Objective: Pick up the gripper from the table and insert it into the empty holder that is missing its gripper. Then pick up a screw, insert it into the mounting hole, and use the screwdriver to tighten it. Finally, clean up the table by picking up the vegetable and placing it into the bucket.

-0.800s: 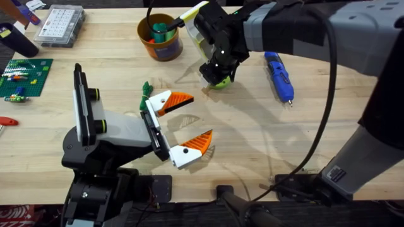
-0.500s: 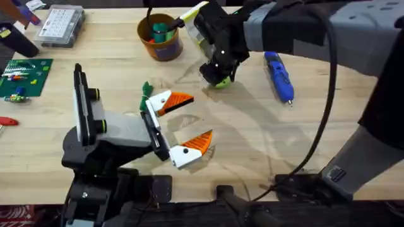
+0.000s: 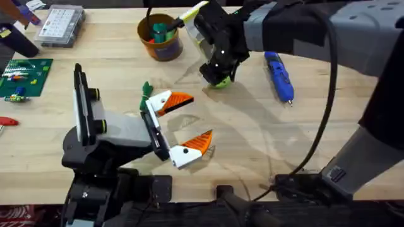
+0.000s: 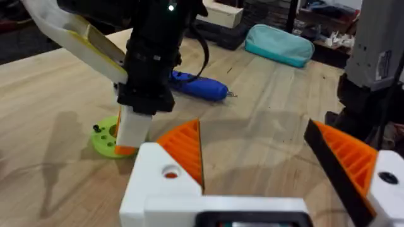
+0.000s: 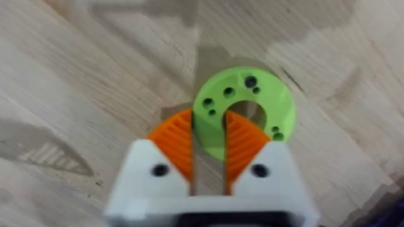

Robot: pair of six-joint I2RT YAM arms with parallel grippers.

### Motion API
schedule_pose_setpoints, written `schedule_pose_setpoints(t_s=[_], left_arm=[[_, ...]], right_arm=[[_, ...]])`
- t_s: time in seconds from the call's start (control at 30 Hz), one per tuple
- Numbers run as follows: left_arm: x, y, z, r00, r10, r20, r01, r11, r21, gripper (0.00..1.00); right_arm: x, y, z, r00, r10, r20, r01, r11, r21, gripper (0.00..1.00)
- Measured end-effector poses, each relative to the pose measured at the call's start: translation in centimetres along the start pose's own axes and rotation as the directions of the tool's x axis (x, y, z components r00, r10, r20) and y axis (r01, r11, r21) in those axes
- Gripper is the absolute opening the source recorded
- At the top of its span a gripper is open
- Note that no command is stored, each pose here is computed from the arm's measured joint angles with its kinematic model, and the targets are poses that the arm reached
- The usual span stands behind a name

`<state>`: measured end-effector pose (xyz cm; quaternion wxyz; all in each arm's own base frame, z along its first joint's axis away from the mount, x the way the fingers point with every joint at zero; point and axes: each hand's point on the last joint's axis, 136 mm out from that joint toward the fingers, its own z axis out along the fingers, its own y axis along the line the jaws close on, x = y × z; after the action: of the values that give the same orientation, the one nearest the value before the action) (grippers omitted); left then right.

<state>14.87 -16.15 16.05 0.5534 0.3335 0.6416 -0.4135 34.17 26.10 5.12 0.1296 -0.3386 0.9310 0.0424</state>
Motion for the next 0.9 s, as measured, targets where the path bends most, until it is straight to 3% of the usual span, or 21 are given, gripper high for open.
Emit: schedule_pose_setpoints(t_s=[0.03,0.07,0.13,0.53,0.9], left_arm=[[0.0,0.0,0.0,1.000,0.000,0.000,0.000,1.000,0.000,0.986],[0.0,0.0,0.0,1.000,0.000,0.000,0.000,1.000,0.000,0.986],[0.0,0.0,0.0,1.000,0.000,0.000,0.000,1.000,0.000,0.986],[0.0,0.0,0.0,1.000,0.000,0.000,0.000,1.000,0.000,0.986],[0.0,0.0,0.0,1.000,0.000,0.000,0.000,1.000,0.000,0.986]], right_arm=[[0.0,0.0,0.0,1.000,0.001,-0.002,-0.001,1.000,-0.001,0.667],[0.0,0.0,0.0,1.000,-0.001,-0.001,0.001,1.000,-0.002,0.773],[0.0,0.1,0.0,1.000,-0.003,-0.001,0.003,1.000,-0.006,0.871],[0.3,0.2,-0.7,1.000,-0.004,-0.010,0.003,1.000,-0.012,0.995],[-3.8,-0.3,-3.5,0.990,0.003,0.141,-0.002,1.000,-0.002,0.996]])
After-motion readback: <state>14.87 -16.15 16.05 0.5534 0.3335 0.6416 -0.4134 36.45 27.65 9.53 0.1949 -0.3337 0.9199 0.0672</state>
